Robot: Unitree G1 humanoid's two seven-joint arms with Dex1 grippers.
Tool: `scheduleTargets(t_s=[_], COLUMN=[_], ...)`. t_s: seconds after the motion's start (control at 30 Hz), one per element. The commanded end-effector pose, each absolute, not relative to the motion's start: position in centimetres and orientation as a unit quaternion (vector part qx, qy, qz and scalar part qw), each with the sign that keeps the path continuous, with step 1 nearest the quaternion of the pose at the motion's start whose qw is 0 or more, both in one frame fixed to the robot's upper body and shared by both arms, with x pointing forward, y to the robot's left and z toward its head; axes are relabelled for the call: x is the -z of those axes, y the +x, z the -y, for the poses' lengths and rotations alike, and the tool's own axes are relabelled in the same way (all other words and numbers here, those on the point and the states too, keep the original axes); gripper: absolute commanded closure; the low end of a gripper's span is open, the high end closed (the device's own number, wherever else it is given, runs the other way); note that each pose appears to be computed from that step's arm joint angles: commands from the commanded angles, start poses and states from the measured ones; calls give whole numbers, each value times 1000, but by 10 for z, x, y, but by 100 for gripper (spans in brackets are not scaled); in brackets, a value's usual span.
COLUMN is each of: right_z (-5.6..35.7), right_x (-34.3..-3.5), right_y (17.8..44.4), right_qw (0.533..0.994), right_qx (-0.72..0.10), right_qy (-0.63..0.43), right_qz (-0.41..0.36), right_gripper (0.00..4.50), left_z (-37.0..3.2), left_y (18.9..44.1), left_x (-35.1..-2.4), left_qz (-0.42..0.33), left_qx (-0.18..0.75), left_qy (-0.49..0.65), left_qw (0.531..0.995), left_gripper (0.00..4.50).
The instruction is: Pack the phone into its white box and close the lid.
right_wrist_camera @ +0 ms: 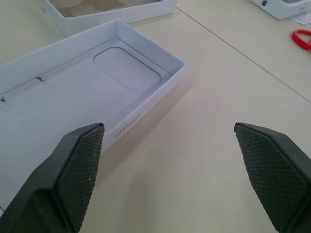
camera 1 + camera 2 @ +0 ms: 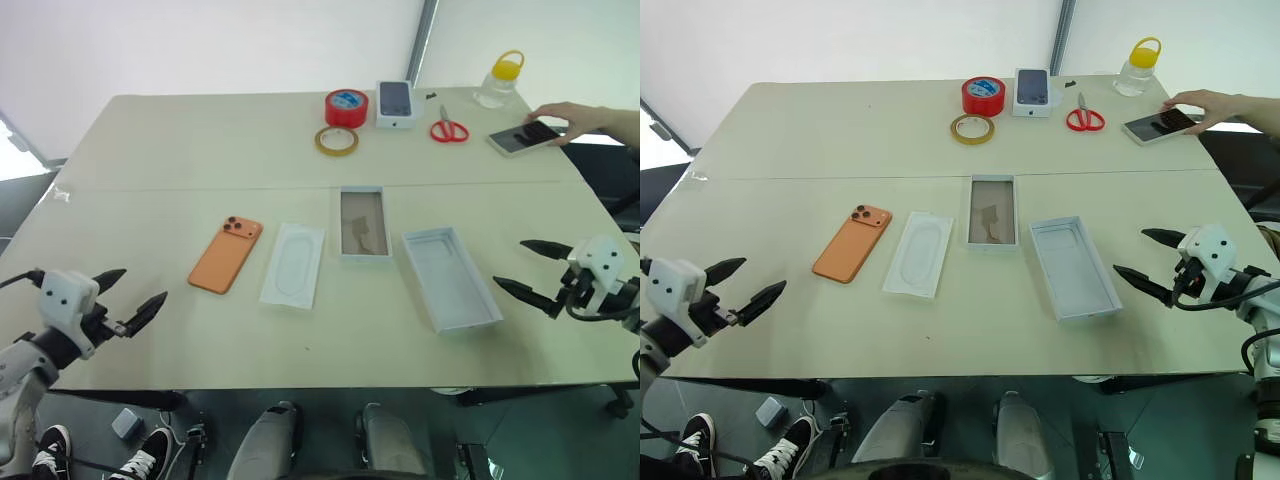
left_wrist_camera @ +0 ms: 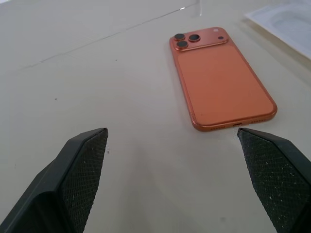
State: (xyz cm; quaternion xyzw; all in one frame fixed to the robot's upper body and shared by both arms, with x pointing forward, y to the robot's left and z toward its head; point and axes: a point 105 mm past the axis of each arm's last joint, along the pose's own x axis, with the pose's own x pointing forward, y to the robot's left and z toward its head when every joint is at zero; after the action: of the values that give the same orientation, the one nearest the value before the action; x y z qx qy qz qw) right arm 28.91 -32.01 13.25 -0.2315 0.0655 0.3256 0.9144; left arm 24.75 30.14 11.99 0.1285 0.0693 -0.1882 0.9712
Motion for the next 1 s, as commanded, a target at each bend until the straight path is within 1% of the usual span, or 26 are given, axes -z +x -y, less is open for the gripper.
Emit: scheduleTargets(t_s=[0.03,0.23,0.33,0.43,0.53,0.6,0.67,0.8,0.9,1.0], right_z=[313,295,284,251,222,205,188,172,168,165], right_x=[-145,-152,-157,-164,-169,-171,-172,-177,-178,-179], right_y=[293,300,307,315,322,327,332,338,338,336], right_qw=[909,900,894,874,856,854,843,842,841,840], right_qx=[-330,-350,-360,-400,-433,-449,-460,-465,-463,-464], right_qy=[-252,-259,-267,-276,-281,-262,-277,-273,-277,-276], right_qz=[-37,-20,-8,15,24,16,24,38,44,48], right_gripper=[3,3,3,3,3,3,3,3,3,3], left_z=[-291,-274,-256,-231,-205,-185,-168,-160,-152,-150], left_y=[254,268,275,286,295,296,299,315,320,330], left_x=[-135,-139,-141,-133,-128,-121,-118,-115,-118,-117], left_qz=[-48,-52,-61,-88,-111,-150,-171,-188,-198,-202], left_qx=[197,201,225,255,290,328,357,344,353,336], left_qy=[141,138,111,106,63,-9,-42,-74,-139,-214], left_qw=[969,968,966,957,948,933,918,917,904,895], left_gripper=[0,0,0,0,0,0,0,0,0,0])
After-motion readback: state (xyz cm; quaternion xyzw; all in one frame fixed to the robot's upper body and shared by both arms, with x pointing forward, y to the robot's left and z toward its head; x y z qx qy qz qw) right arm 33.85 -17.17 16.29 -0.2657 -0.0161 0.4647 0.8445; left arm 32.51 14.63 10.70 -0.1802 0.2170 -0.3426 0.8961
